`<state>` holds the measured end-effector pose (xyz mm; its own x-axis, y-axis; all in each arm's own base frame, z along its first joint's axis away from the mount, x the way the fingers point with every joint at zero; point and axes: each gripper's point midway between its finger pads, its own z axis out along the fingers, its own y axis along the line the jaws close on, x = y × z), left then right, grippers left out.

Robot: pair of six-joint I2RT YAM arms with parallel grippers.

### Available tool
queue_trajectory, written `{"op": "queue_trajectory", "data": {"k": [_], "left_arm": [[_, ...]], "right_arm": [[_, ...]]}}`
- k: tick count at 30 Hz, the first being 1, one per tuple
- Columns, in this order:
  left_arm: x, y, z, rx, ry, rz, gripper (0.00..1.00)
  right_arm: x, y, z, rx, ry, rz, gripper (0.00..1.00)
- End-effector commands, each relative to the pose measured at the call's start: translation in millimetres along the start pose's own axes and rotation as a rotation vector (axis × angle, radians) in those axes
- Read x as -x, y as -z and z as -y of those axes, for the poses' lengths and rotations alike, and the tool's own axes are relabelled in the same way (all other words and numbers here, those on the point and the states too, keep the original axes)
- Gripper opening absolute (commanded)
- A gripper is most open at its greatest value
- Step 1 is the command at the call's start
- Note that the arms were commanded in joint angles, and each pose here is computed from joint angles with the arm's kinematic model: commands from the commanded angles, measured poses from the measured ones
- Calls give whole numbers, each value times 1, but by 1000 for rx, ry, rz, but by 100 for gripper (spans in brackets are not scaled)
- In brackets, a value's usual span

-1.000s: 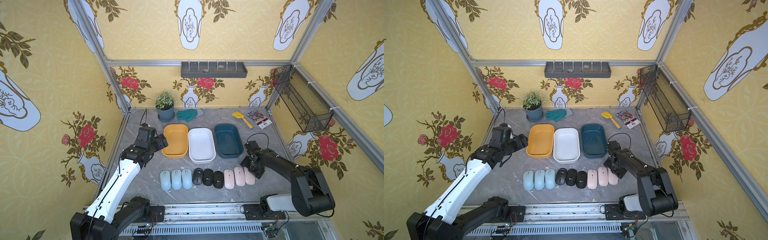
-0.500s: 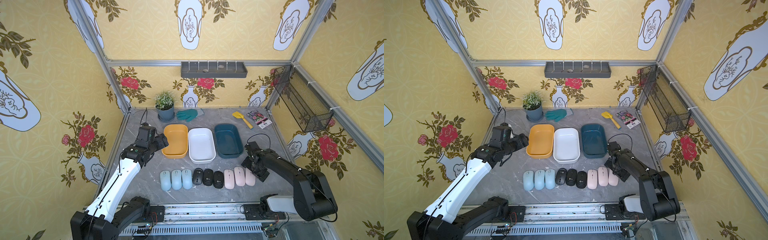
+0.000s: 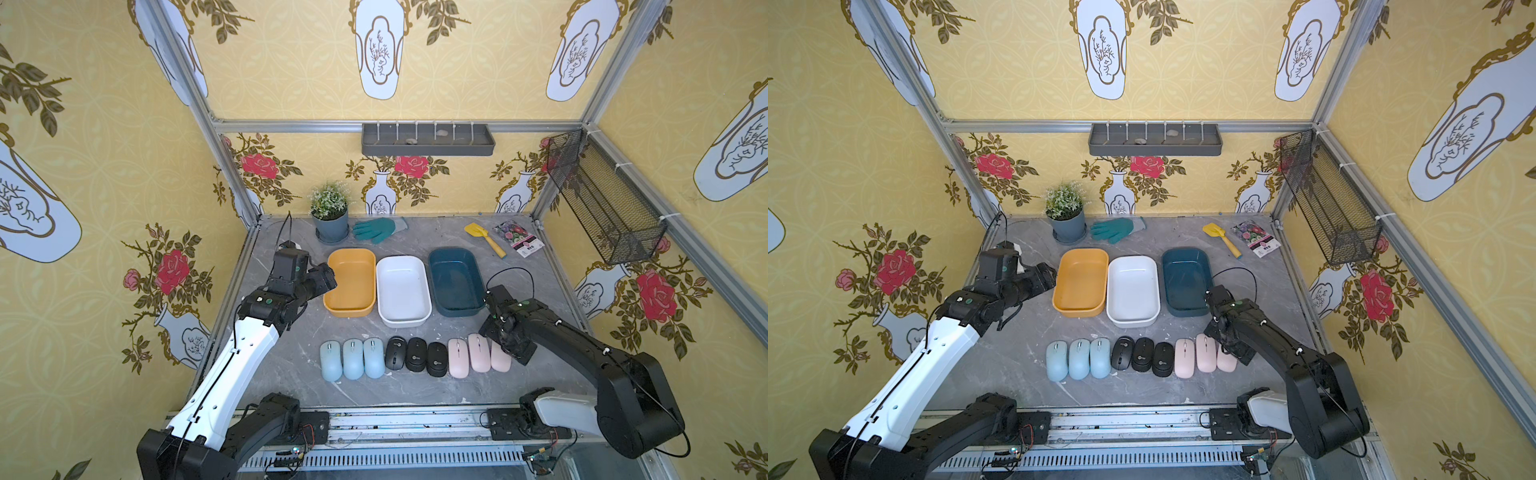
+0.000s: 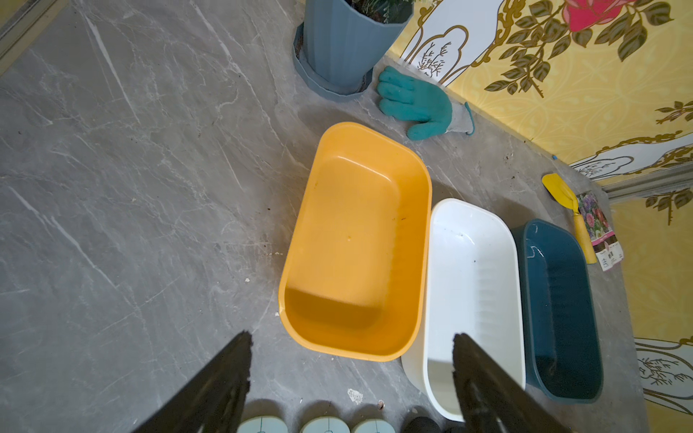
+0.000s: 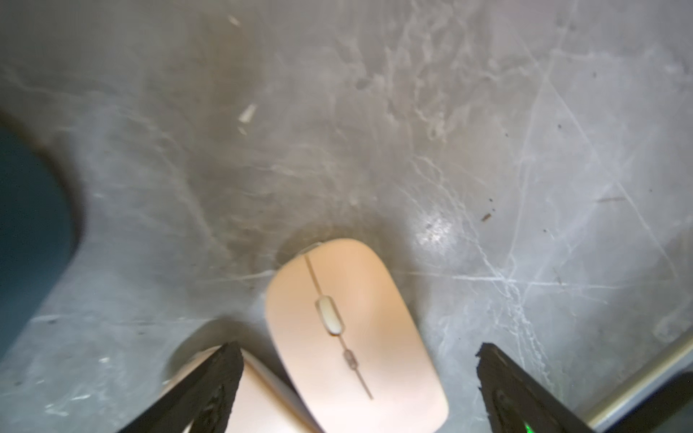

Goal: Place the mice by color into the storage box
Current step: Adjust the mouse at the center of the board.

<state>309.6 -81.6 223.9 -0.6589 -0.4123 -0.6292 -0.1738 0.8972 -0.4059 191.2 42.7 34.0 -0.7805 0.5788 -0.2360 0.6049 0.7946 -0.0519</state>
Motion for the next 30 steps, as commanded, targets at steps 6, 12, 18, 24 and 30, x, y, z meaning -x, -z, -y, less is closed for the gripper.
{"op": "queue_trajectory", "data": {"k": [6, 12, 18, 24, 30], "left_arm": [[-2, 0, 2, -11, -2, -13, 85], [-5, -5, 4, -11, -6, -28, 85], [-3, -7, 5, -10, -6, -27, 85], [-4, -9, 3, -1, -7, -25, 85], [-6, -10, -1, 8, -7, -23, 85]], "right_arm": [[-11, -12, 3, -4, -12, -42, 97], [-10, -18, 2, -11, -19, -48, 93], [-5, -24, 1, 8, -29, -83, 94], [-7, -29, -2, -7, -8, -104, 89], [-9, -28, 0, -11, -7, -102, 72]]}}
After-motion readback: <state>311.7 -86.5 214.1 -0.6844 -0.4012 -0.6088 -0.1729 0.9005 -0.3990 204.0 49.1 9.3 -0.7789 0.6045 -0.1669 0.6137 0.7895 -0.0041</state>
